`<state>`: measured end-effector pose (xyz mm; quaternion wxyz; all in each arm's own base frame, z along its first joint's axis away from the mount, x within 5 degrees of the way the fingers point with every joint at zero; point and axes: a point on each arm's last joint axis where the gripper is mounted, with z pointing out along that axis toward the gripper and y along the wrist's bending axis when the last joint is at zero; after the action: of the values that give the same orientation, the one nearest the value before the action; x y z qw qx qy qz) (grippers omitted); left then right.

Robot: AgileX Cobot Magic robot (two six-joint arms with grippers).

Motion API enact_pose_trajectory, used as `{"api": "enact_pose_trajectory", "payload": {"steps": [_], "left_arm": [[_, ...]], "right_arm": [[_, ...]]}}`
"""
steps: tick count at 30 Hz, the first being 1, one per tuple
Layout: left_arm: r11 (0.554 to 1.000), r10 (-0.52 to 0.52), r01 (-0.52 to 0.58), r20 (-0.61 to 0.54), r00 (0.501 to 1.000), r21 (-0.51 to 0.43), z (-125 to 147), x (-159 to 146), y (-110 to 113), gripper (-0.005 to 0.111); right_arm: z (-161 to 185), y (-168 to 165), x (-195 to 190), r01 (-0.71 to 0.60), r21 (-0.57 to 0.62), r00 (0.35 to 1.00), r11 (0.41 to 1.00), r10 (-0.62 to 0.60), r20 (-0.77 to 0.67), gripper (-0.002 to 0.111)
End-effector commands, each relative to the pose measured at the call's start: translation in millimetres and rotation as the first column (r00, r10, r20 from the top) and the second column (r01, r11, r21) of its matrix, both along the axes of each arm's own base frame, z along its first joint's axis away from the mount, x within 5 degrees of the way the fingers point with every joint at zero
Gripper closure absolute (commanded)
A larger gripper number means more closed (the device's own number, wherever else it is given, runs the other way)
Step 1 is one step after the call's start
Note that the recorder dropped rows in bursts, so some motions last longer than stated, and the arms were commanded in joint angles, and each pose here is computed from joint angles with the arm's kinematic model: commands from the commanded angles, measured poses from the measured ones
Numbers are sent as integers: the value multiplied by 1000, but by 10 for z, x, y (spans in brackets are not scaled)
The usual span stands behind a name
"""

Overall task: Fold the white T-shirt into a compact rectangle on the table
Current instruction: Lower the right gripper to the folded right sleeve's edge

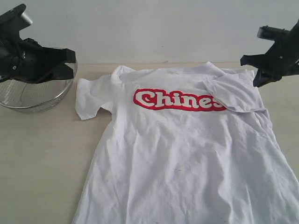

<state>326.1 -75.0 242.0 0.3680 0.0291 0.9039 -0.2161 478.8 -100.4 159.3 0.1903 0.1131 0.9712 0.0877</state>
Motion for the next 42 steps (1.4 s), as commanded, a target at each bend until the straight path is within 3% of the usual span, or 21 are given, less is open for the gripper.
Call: {"api": "enact_pose_trajectory", "payload": {"steps": [1,7,15,18,28,31,38,42], "left_arm": [[1000,-2,2,6,1000,-1,13,-17,-10,102],[1000,-2,2,6,1000,-1,13,-17,-10,102],[1000,-2,2,6,1000,-1,13,-17,-10,102],[1000,-2,2,6,1000,-1,13,-17,-10,102],[1000,-2,2,6,1000,-1,13,-17,-10,102],[1000,-2,2,6,1000,-1,13,-17,-10,102],[1000,-2,2,6,1000,-1,13,-17,-10,102],[1000,-2,2,6,1000,-1,13,-17,-10,102]], "right_arm": [[-219,-17,37,12,-4,1000,1000,-12,-26,108],[-160,-35,101,14,-13,1000,1000,-14,9,108],[411,-72,307,25,-23,989,999,-22,146,108],[334,-82,348,25,-22,990,999,-22,141,108],[-428,-96,398,31,10,1000,999,-31,6,108],[-426,-101,411,36,9,999,999,-36,16,108],[21,-125,549,38,0,992,999,-38,121,108],[-15,-153,598,51,-20,986,998,-47,158,108]]}}
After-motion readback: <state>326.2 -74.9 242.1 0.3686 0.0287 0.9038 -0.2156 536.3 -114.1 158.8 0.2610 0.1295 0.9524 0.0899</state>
